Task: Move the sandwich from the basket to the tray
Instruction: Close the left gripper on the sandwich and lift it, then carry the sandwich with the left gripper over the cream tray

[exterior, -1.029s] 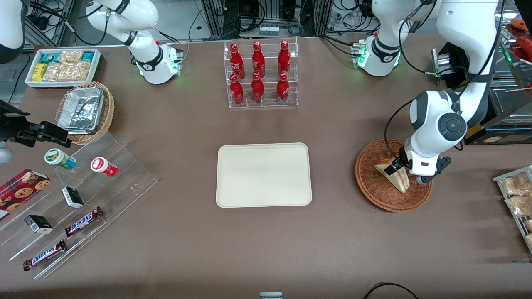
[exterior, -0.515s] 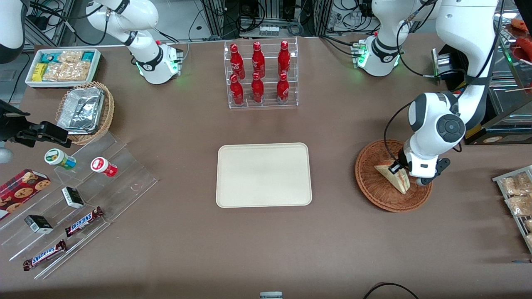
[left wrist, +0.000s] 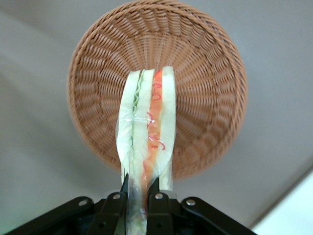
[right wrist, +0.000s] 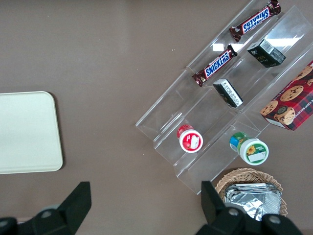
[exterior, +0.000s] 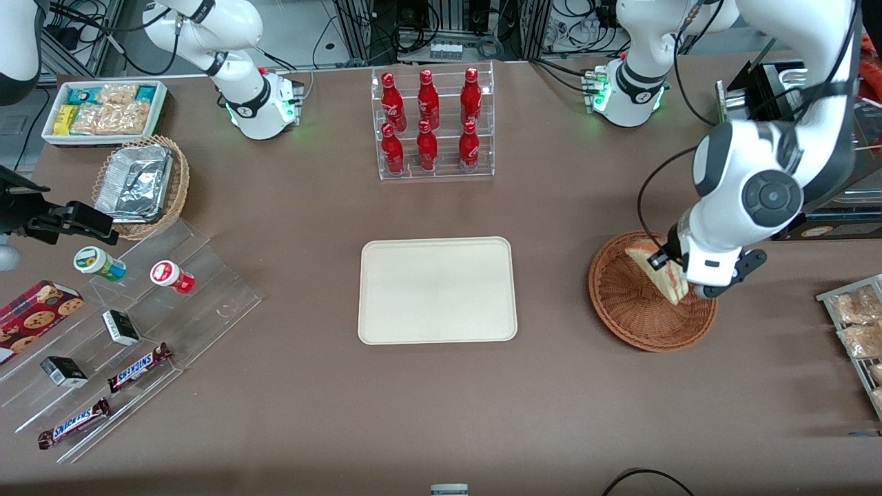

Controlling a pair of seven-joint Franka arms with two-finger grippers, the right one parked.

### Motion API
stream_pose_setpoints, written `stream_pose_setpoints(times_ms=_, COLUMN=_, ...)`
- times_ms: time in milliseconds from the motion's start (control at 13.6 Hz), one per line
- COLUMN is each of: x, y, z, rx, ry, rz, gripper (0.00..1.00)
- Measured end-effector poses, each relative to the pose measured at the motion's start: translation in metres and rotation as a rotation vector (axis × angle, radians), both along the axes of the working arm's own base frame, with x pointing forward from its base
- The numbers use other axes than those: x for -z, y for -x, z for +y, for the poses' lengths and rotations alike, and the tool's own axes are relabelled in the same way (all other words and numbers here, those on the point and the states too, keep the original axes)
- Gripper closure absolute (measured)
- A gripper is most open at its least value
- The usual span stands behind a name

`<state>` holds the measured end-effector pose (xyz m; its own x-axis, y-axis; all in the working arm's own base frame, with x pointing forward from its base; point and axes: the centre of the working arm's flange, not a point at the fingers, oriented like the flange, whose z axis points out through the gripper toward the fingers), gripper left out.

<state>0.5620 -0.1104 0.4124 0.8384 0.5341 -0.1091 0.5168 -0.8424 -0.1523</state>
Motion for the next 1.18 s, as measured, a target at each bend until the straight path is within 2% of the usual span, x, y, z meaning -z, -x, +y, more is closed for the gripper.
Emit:
stream_pose_setpoints(times_ms=221, x=-0.035, y=0.012, z=-0.046, rx=0.057, ry=0.006, rz=-0.018, gripper=0.85)
stream_pose_setpoints(times_ms=441, x=-0.043, y=0.037, z=-0.119, rx=0.141, ry=0.016, rz=-0.029, gripper=0.85)
stream_pose_setpoints(times_ms=735, x=-0.032, y=0.073, z=-0.217, rx=0.289, ry=0.046, rz=-0.008, gripper=0.85)
stream_pose_setpoints(times_ms=1029, x=0.019, y=0.076, z=-0.300, rx=0.390, ry=0.012, rz=-0.005, gripper=0.85)
stream_pose_setpoints(times_ms=1176, x=0.057, y=0.073, z=-0.339, rx=0.419, ry=0.012, rz=0.005, gripper=0.85)
